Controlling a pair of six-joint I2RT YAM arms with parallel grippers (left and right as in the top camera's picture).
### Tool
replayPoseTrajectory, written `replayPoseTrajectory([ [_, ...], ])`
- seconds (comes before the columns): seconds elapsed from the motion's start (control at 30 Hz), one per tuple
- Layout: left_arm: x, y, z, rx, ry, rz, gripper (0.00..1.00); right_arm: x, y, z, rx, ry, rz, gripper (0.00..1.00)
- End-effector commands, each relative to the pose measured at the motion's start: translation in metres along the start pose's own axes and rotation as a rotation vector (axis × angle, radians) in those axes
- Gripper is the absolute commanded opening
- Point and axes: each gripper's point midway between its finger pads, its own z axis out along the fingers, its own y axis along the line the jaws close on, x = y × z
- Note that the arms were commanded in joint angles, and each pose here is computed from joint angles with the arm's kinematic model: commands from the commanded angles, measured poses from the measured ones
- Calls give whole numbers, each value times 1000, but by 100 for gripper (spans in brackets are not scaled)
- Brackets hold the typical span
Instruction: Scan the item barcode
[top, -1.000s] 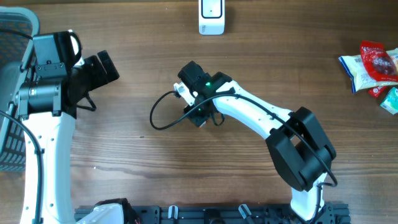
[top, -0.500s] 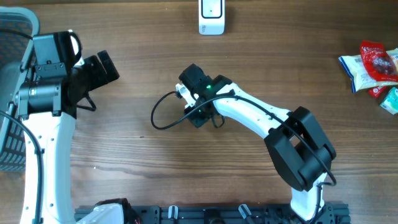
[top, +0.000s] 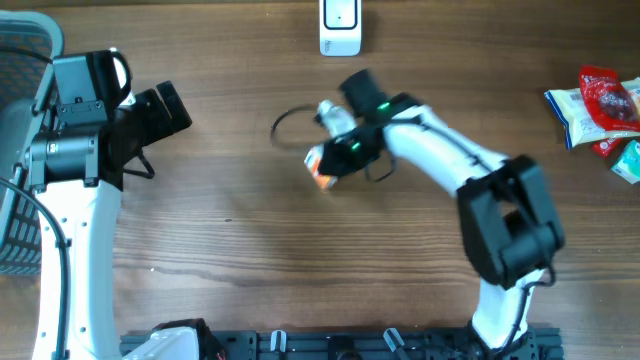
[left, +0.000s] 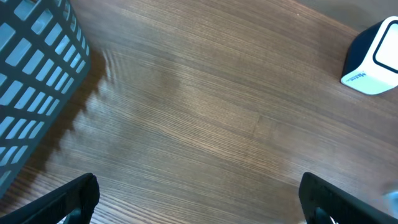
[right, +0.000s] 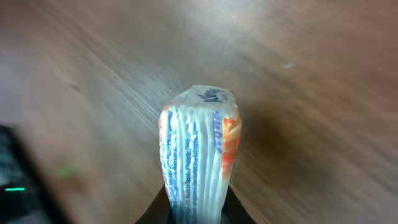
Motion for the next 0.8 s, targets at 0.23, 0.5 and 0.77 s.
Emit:
replayPoseTrajectory([
  [0.23, -2, 1, -3, 2, -11, -20, 100, -26, -26, -97, -521, -238, 217, 4],
  [0.5, -2, 1, -3, 2, -11, -20, 100, -25, -36, -136, -717, -340, 271, 4],
  [0.77, -2, 1, -3, 2, -11, -19, 100, 11, -54, -93, -639, -240, 448, 4],
])
